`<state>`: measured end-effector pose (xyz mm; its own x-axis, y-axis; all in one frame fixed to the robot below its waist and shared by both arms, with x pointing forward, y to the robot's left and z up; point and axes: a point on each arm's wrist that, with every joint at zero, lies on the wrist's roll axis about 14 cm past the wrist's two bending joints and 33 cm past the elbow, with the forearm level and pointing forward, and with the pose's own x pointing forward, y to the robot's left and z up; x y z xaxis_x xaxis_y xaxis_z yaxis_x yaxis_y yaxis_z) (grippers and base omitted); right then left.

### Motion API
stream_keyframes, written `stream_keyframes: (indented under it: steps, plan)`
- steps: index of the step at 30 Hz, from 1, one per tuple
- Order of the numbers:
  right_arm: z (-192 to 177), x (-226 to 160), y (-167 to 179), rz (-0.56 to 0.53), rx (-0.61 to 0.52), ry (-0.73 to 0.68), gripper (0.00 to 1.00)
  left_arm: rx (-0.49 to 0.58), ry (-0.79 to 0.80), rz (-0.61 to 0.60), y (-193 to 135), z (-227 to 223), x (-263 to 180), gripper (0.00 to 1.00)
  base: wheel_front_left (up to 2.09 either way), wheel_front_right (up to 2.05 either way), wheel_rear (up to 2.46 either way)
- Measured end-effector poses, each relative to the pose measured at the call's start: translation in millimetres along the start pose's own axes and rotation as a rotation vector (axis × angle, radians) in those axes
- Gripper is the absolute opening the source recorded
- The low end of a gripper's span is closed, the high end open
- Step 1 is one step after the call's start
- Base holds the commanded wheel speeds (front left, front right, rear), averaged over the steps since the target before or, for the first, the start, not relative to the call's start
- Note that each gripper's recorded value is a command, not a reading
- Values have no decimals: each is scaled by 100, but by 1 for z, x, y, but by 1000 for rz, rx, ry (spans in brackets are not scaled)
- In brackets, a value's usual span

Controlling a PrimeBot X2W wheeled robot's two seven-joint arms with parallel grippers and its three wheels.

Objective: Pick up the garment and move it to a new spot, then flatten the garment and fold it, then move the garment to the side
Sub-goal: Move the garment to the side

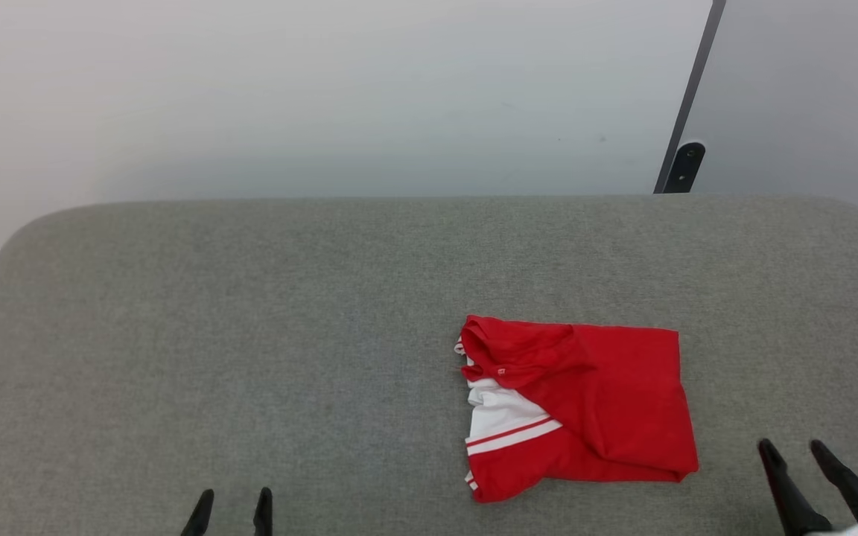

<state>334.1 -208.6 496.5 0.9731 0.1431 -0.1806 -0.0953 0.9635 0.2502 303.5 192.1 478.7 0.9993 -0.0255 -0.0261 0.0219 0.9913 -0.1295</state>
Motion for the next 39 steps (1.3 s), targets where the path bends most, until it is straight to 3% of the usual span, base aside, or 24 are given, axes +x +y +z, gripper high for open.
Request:
stream_keyframes:
  steps: [7,11,15,18,30,36,37,38,39]
  plan:
    - [19,29,23,90,-71,44,100,-29,-4,2,-7,-1,6,100,0,0,0]
    - [7,52,35,139,-143,207,100,-42,-7,-10,-14,-2,16,100,0,0,0]
    - [-19,72,30,142,-241,460,100,-51,-23,-15,-17,2,33,100,0,0,0]
    - [-25,91,25,135,-269,570,100,-53,-29,-25,-21,2,50,100,0,0,0]
    - [-83,135,9,111,-267,854,100,-67,3,-5,-13,-11,81,100,0,0,0]
    - [-100,151,13,132,-272,887,100,-63,14,12,-6,-16,85,100,0,0,0]
    - [-103,153,14,138,-273,889,44,-62,15,13,-6,-16,86,100,0,0,0]
    - [-104,154,15,141,-276,891,11,-61,16,13,-5,-16,86,100,0,0,0]
    - [-105,155,16,144,-274,888,0,-61,17,14,-5,-17,86,100,0,0,0]
